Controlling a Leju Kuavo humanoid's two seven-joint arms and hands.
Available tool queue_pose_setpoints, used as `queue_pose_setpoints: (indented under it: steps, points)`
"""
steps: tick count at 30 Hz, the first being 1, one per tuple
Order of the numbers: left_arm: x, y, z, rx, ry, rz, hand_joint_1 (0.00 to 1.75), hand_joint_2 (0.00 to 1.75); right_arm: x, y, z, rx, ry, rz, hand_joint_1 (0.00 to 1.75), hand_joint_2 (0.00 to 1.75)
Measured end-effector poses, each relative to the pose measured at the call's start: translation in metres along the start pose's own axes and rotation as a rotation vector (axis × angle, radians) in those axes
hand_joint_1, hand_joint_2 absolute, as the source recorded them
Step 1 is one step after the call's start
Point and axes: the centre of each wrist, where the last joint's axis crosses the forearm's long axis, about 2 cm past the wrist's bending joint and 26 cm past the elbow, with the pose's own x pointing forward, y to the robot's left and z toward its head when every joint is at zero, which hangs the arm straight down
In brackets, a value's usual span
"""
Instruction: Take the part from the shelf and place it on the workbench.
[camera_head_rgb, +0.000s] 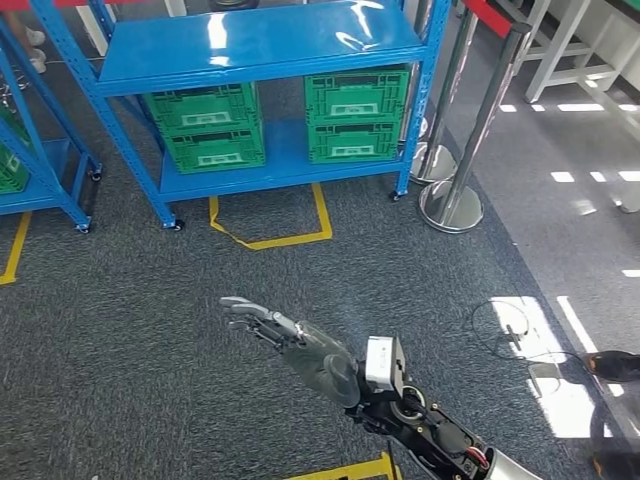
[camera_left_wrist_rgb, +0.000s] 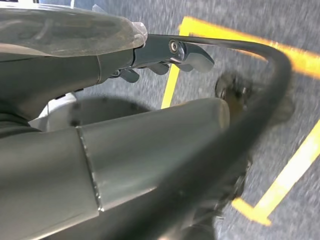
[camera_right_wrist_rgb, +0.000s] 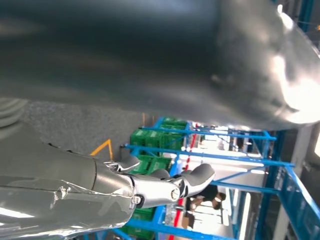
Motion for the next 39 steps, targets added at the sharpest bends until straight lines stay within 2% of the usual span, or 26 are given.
queue_pose_setpoints:
  steps: [3,9,18,24,33,39]
  points:
    - [-0.002,-0.004,0.0,-0.008,0.005,0.0,0.0,0.0,0.0,0.0,0.002,-0.004,0.003,-0.002,0.0,0.0]
    - [0.005,0.009,-0.001,0.018,-0.005,0.003,0.0,0.0,-0.002,0.001,0.005,-0.008,0.012,-0.007,0.0,0.0]
    - [0.004,0.007,-0.001,0.013,-0.002,0.004,0.0,0.0,-0.002,0.001,0.003,-0.004,0.008,-0.006,0.0,0.0]
    - [0.008,0.023,-0.002,0.049,-0.007,0.006,0.0,0.0,-0.003,0.001,0.004,0.002,0.007,-0.014,0.0,0.0]
    - [-0.001,0.005,-0.001,0.015,0.012,0.0,0.0,0.0,-0.003,-0.002,0.003,-0.002,0.008,-0.007,0.0,0.0]
    - [0.002,0.009,-0.001,0.027,0.011,0.007,0.0,0.0,-0.005,-0.004,0.008,-0.01,0.026,-0.011,0.0,0.0]
